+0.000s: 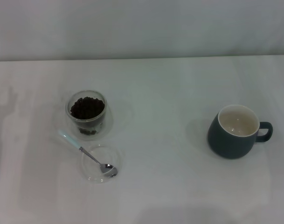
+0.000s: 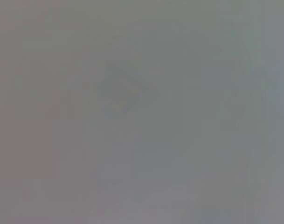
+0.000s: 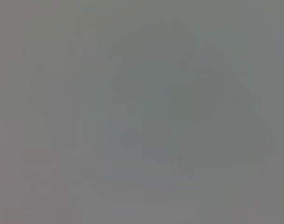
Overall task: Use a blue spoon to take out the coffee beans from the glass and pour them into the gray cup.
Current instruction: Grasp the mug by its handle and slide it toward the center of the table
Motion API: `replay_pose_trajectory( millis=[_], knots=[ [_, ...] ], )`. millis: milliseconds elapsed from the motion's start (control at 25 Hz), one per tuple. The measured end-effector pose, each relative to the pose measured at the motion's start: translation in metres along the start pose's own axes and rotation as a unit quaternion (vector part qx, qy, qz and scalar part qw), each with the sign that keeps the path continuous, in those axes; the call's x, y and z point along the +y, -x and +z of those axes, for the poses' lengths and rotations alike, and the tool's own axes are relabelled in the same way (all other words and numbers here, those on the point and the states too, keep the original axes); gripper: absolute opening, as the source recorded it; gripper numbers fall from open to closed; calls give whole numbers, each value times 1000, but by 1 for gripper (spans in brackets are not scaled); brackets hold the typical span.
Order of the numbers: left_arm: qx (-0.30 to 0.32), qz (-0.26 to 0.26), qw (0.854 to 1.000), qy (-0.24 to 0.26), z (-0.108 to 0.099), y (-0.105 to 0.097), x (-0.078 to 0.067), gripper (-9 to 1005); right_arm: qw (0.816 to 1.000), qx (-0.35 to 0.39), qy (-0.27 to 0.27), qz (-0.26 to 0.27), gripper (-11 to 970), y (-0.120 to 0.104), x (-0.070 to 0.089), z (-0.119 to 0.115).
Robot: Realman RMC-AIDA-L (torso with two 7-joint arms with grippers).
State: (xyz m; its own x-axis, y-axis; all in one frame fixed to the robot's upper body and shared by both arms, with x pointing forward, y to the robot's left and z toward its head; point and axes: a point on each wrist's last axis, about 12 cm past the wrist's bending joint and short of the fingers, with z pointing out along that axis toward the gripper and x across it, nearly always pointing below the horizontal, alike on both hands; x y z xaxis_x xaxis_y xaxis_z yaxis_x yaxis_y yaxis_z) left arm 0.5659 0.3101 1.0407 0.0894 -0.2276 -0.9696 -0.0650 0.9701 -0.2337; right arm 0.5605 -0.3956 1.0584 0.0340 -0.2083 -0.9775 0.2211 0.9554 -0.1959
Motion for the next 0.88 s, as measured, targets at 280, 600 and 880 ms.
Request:
replay_pose_trajectory(
  millis=[280, 600, 880],
  knots=[
    [0, -2, 1000, -5, 3, 1, -4, 830, 1000, 2, 1, -3, 874, 1, -2, 2],
    [0, -2, 1000, -7, 4, 1, -6, 830, 1000, 5, 0, -4, 873, 0, -2, 3],
    [-1, -45, 999, -26, -3, -1, -7, 831, 1000, 11, -7, -12, 873, -3, -6, -2]
  ],
)
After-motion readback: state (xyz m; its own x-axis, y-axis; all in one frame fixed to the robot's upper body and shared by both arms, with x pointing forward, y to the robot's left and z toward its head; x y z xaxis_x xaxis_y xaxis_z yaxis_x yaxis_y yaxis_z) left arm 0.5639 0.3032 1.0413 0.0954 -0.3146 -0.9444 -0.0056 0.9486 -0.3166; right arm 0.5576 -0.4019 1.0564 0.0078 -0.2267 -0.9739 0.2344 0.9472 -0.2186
